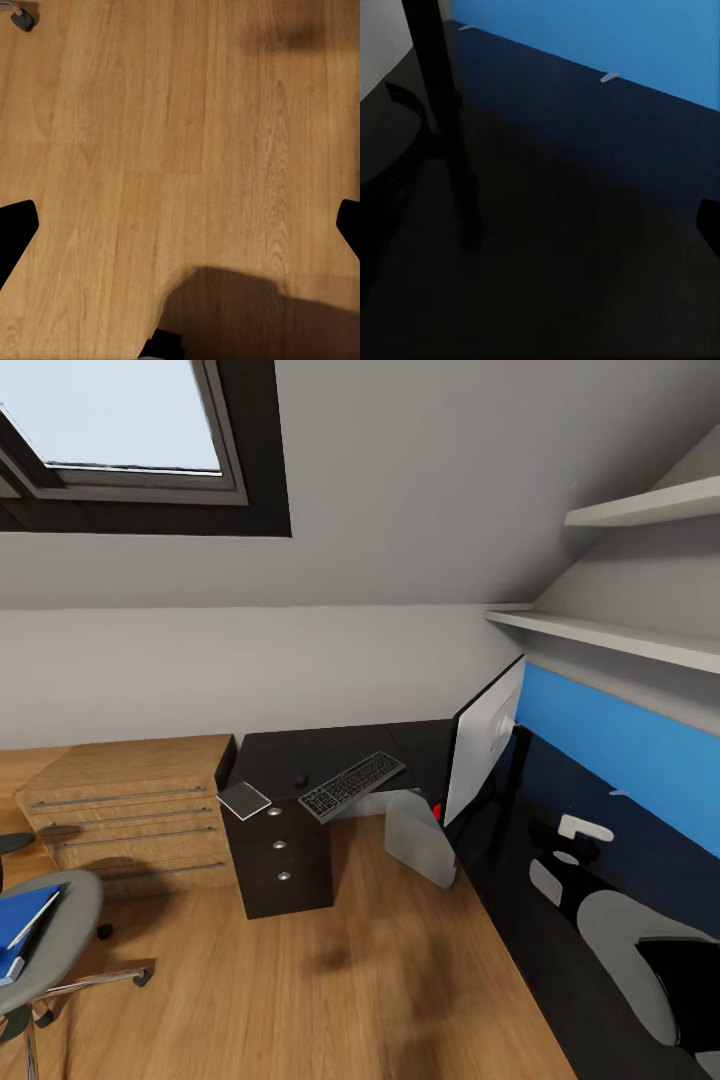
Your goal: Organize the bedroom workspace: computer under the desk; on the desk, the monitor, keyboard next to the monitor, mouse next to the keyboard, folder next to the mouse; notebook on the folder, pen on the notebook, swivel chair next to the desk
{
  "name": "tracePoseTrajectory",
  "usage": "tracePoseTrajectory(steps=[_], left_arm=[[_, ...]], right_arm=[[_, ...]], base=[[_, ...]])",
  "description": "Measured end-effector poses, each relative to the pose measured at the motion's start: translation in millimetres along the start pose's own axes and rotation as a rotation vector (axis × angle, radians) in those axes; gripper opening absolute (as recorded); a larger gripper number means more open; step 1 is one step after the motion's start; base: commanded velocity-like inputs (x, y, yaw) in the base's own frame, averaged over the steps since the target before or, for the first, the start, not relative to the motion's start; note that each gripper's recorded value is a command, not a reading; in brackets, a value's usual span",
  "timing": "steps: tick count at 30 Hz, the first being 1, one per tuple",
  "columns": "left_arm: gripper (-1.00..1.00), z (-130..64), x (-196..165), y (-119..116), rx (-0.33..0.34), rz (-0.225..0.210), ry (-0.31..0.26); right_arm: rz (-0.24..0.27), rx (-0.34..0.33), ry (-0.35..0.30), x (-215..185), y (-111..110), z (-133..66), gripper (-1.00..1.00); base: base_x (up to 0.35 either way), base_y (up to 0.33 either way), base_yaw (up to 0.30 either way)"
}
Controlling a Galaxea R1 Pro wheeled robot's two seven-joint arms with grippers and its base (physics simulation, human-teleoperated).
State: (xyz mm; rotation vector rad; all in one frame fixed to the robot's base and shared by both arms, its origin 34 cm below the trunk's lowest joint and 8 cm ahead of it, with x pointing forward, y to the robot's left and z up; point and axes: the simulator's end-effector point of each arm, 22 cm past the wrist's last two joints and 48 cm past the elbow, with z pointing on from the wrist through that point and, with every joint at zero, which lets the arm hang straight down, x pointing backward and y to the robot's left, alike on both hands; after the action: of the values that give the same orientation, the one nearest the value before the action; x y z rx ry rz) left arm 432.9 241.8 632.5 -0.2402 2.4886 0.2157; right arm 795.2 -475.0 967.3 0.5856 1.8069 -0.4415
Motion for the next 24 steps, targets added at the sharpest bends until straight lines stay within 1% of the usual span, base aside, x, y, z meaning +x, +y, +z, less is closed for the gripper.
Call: tracePoseTrajectory(steps=[4,6,7,8,10,11,12,16,24], left_arm=[[1.00,0.2,-0.1,0.8,-0.001,0.000,0.000],[1.00,0.1,-0.3,0.1,0.001,0.002,-0.001],[1.00,0.0,-0.5,-0.7,0.004,0.004,-0.002],[1.00,-0.1,-0.7,-2.0,0.009,0.008,-0.004],[1.00,-0.1,-0.8,-2.3,0.010,0.009,-0.004],[1.00,-0.1,-0.9,-2.3,0.011,0.010,-0.005],[1.00,0.0,-1.0,-2.1,0.011,0.011,-0.005],[1.00,0.2,-1.1,-1.6,0.011,0.012,-0.005],[1.00,0.3,-1.2,-0.9,0.010,0.014,-0.006]], right_arm=[[0.003,-0.004,-0.014,-1.5,1.1,-0.7,1.00],[0.000,-0.015,-0.041,-6.0,0.0,0.1,1.00],[-0.007,-0.043,-0.059,-8.7,1.3,1.1,1.00],[-0.028,-0.147,-0.108,-16.5,8.3,2.9,1.00],[-0.041,-0.189,-0.127,-18.8,8.1,3.5,1.00],[-0.050,-0.207,-0.137,-19.2,2.8,5.1,1.00],[-0.065,-0.222,-0.145,-18.7,-9.3,8.0,1.00],[-0.079,-0.233,-0.149,-18.2,-13.0,8.7,1.00],[-0.082,-0.234,-0.148,-17.5,-14.6,9.1,1.00]], base=[[0.000,0.000,0.000],[0.000,0.000,0.000],[0.000,0.000,0.000],[0.000,0.000,0.000],[0.000,0.000,0.000],[0.000,0.000,0.000],[0.000,0.000,0.000],[0.000,0.000,0.000],[0.000,0.000,0.000]])
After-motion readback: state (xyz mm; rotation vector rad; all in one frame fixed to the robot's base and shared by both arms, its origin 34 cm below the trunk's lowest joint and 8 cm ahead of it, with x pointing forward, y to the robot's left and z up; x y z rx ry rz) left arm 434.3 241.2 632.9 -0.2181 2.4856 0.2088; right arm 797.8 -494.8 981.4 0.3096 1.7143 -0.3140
